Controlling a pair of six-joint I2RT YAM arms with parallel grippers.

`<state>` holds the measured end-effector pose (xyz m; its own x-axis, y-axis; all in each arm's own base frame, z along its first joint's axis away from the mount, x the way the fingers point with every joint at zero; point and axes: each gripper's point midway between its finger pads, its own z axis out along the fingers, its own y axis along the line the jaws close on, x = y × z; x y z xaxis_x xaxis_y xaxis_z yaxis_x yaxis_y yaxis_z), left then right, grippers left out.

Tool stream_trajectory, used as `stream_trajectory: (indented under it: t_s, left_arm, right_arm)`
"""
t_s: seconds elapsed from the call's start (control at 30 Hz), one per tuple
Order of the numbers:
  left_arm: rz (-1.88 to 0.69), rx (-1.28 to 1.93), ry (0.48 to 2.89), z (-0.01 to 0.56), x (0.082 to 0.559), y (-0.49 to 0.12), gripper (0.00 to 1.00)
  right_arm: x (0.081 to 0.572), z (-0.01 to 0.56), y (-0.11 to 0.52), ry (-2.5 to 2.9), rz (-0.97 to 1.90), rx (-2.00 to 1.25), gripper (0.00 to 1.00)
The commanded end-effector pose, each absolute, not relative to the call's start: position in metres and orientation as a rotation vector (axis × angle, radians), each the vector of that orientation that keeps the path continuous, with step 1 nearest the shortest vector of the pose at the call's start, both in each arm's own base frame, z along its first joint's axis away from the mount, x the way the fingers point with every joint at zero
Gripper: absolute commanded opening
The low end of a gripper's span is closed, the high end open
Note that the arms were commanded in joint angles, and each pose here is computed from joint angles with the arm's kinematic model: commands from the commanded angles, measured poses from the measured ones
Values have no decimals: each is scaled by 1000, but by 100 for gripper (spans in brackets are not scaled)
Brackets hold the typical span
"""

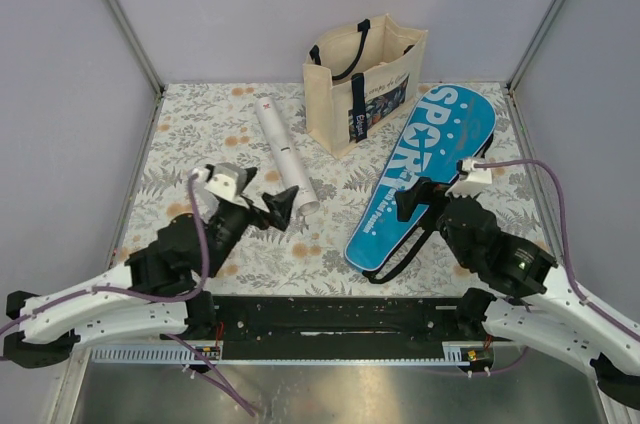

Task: Pack up the badminton gear

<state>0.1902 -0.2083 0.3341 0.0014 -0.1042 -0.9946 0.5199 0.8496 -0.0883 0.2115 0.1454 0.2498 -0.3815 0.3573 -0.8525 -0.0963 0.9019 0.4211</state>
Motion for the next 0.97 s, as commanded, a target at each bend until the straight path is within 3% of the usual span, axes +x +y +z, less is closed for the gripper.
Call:
stream_trajectory:
  t_s: [0.0, 0.27, 0.93]
  left_arm:
    - [-424, 181, 1581, 342, 192, -161, 99]
    - [-553, 16, 1556, 348, 179, -126, 99]
    - [-532, -37, 1545, 346, 177, -102, 99]
  right_arm:
    - [212, 292, 120, 1805, 419, 190, 98]
    - [201, 338, 93, 1689, 428, 186, 98]
    - [197, 346, 88, 1643, 467, 214, 98]
